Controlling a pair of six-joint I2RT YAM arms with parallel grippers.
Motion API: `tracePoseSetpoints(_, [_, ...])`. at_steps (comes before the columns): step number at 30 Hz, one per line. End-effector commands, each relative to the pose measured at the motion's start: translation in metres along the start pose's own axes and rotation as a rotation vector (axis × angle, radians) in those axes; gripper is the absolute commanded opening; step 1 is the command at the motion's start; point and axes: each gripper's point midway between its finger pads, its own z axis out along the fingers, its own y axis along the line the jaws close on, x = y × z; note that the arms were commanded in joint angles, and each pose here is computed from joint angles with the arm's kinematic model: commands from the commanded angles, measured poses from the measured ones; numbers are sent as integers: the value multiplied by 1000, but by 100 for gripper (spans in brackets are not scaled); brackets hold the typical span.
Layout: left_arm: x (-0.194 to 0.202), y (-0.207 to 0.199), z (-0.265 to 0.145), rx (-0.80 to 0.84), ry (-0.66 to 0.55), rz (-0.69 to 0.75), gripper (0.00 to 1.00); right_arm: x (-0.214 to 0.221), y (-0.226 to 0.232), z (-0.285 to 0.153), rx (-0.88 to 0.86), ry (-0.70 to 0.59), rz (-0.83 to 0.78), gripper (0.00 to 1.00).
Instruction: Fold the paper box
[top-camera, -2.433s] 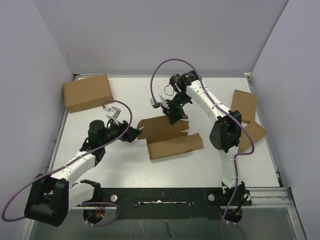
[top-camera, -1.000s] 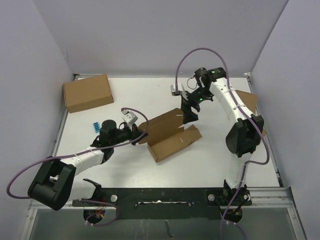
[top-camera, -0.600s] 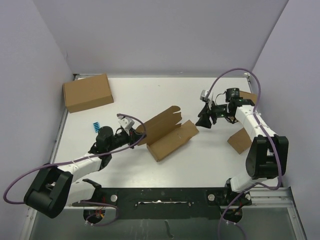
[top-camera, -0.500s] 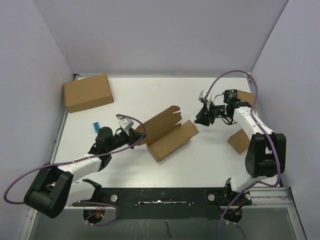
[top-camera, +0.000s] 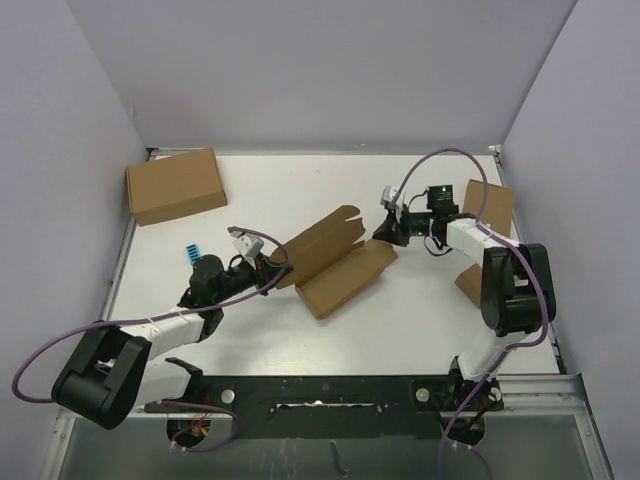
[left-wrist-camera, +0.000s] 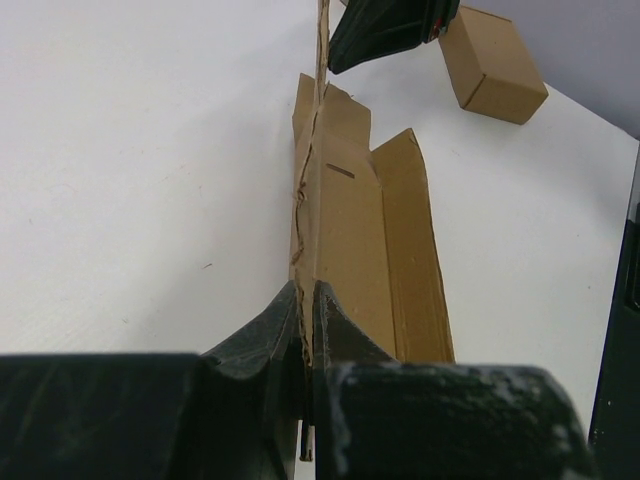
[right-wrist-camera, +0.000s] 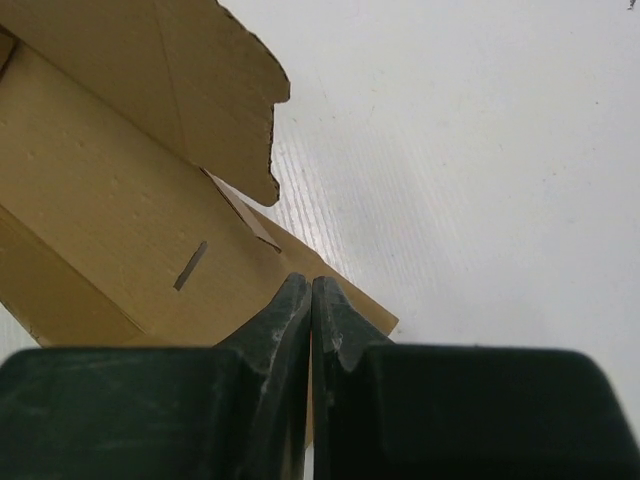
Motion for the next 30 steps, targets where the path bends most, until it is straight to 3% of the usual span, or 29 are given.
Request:
tracePoseSetpoints(1, [-18,-6,3,38,-66,21,0,-20,-9,-9,38,-64,-121,0])
tracePoseSetpoints(14, [-15,-9,2,55,-64,0,0,-15,-3,-14,32,-58,-192,9])
tracePoseSetpoints(30, [-16,-11,4,72,-69,-9,0,-15,1,-15,42,-82,-244,6])
